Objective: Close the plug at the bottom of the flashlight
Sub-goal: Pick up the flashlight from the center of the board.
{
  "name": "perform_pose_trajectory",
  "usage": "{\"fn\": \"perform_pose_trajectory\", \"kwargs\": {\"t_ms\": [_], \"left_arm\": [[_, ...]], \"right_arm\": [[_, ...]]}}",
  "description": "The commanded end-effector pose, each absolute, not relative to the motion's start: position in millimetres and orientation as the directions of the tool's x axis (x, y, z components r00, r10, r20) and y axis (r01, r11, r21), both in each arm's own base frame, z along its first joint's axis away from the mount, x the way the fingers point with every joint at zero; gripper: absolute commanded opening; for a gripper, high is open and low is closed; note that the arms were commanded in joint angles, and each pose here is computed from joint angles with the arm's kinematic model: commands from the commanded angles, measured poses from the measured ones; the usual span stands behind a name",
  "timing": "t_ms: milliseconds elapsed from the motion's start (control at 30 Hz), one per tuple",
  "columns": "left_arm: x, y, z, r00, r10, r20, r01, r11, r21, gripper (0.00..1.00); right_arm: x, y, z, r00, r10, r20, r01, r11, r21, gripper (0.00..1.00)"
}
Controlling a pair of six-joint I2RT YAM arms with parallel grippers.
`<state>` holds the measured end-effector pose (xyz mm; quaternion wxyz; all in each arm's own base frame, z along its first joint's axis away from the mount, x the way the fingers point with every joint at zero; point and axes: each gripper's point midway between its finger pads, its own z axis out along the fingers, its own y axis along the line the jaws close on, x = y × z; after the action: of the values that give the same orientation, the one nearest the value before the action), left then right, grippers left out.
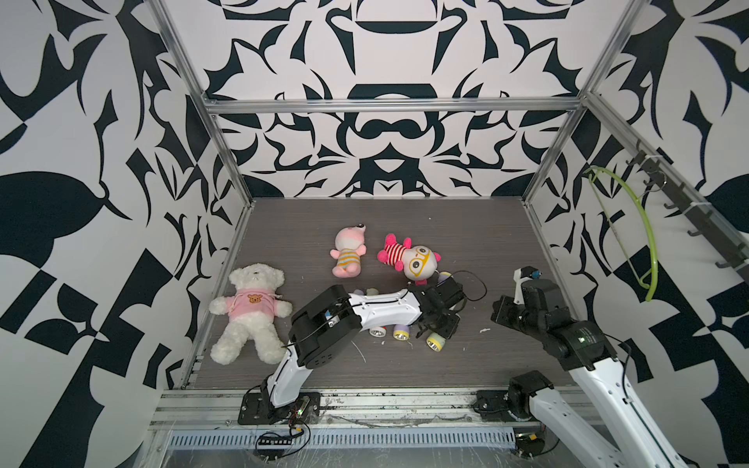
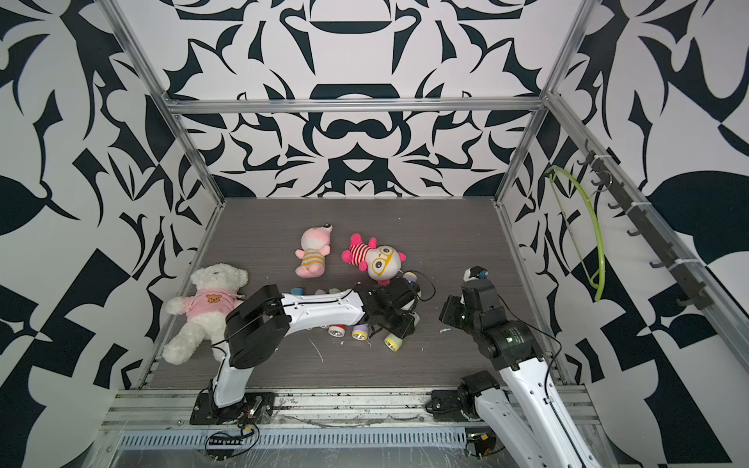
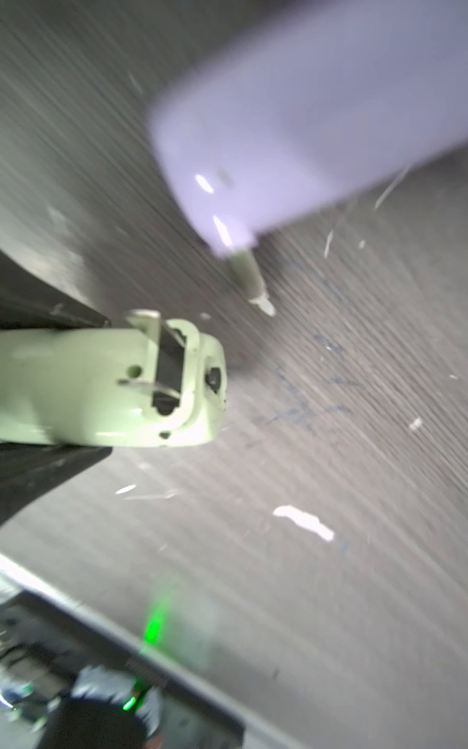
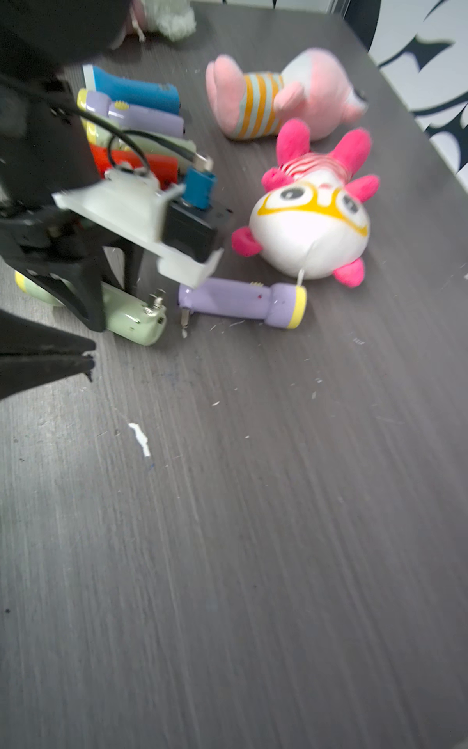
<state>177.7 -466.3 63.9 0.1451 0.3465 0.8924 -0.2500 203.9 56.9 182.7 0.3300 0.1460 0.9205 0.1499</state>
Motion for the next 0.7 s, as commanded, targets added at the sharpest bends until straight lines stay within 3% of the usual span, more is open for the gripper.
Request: {"fn": "perform_pose_trajectory", "kwargs": {"t_ms": [0,233,367,667], "left_arm": [[192.5,-480.4,144.0,-0.615,0.439,-0.655,0.767,0.528,-0.366,0.07],[187.4,-459.7,200.0,-0.466,0.327,-0.822,0.858,0.393,-0.330,0.08],[175.3,-448.2,214.9,-0.398,0.301,-0.866,0.903,0.296,-0.312,0.09],[144.1,-422.2,244.7,-0.274,0.253,-0.928,0.961,0.116,-0.251,0.18]], "right_arm": [[212.9,61.7,218.1,-0.688,0.333,-0.645,0.083,0.919,0.385,0.00],[222.8,100.8,236.4,-0.725,0.276,-0.630,-0.092,0.869,0.487,0.00],[226.4,124.4,243.7,-0.753,0.197,-0.628,-0.216,0.828,0.518,0.00],[220.5,149.3,298.8,-0.664,0.129,-0.736,-0.442,0.726,0.526,0.00]]}}
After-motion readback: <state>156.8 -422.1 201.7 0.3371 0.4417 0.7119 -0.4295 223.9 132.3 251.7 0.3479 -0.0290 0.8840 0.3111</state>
